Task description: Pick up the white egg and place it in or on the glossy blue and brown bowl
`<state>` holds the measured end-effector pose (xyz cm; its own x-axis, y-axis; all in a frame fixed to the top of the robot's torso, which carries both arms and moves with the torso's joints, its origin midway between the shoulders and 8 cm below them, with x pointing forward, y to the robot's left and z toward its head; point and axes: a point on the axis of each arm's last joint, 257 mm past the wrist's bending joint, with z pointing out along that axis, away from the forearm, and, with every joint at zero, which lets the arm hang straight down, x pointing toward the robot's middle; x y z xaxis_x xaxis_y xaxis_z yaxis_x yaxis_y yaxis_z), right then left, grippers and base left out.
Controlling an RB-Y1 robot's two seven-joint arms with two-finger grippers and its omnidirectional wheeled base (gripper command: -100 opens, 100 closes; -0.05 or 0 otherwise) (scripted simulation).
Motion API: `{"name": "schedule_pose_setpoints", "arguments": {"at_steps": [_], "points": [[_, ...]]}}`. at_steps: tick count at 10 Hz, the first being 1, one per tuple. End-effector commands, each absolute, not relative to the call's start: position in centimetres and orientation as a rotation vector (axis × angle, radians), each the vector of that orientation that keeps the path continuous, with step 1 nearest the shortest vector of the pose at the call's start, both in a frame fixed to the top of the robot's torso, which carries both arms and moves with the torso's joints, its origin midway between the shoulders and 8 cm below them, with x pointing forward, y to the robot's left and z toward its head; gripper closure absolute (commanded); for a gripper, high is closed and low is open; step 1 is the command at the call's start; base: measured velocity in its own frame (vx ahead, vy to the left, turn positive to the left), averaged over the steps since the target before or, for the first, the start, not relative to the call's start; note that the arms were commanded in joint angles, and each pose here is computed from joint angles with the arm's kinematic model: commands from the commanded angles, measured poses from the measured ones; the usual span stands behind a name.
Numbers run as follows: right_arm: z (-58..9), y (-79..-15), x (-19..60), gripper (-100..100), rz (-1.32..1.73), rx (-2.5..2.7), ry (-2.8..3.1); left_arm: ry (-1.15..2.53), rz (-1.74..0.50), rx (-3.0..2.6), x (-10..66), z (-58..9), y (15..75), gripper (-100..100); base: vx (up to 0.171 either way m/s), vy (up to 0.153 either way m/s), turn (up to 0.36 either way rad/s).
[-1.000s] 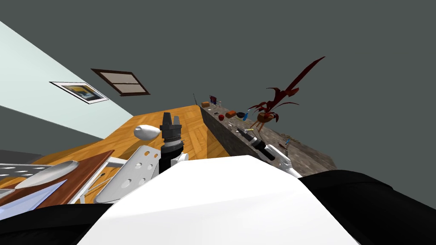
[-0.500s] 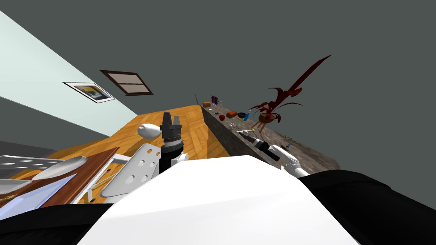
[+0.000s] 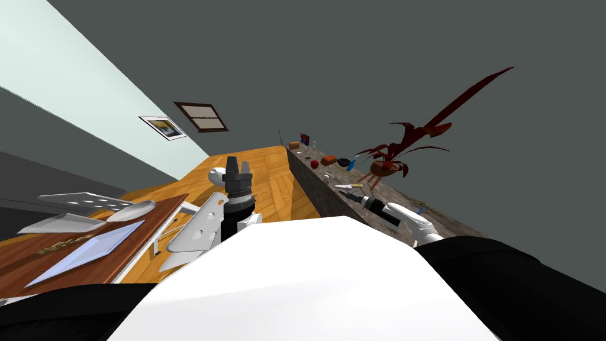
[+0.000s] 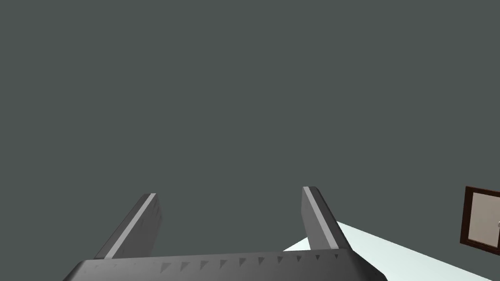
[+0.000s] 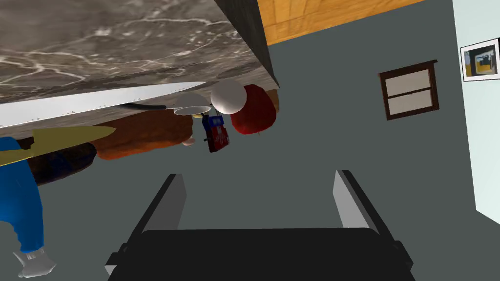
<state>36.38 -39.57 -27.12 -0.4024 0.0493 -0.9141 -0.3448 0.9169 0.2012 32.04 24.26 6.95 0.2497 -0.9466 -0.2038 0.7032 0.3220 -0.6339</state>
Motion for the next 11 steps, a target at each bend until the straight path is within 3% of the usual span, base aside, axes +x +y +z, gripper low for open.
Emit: {"name": "schedule_pose_setpoints", "arguments": {"at_steps": [1, 11], "points": [[-29.0, -41.8, 35.2, -100, 0.343, -0.272, 2.015, 0.621, -1.179, -0.464, 32.0, 7.0, 24.3, 0, 0.033, 0.044, 0.271], [-32.8, -54.5, 29.5, -100, -0.042, -0.525, 2.274, 0.622, -1.179, -0.464, 32.0, 6.9, 24.3, 0, 0.049, 0.041, 0.207]]}}
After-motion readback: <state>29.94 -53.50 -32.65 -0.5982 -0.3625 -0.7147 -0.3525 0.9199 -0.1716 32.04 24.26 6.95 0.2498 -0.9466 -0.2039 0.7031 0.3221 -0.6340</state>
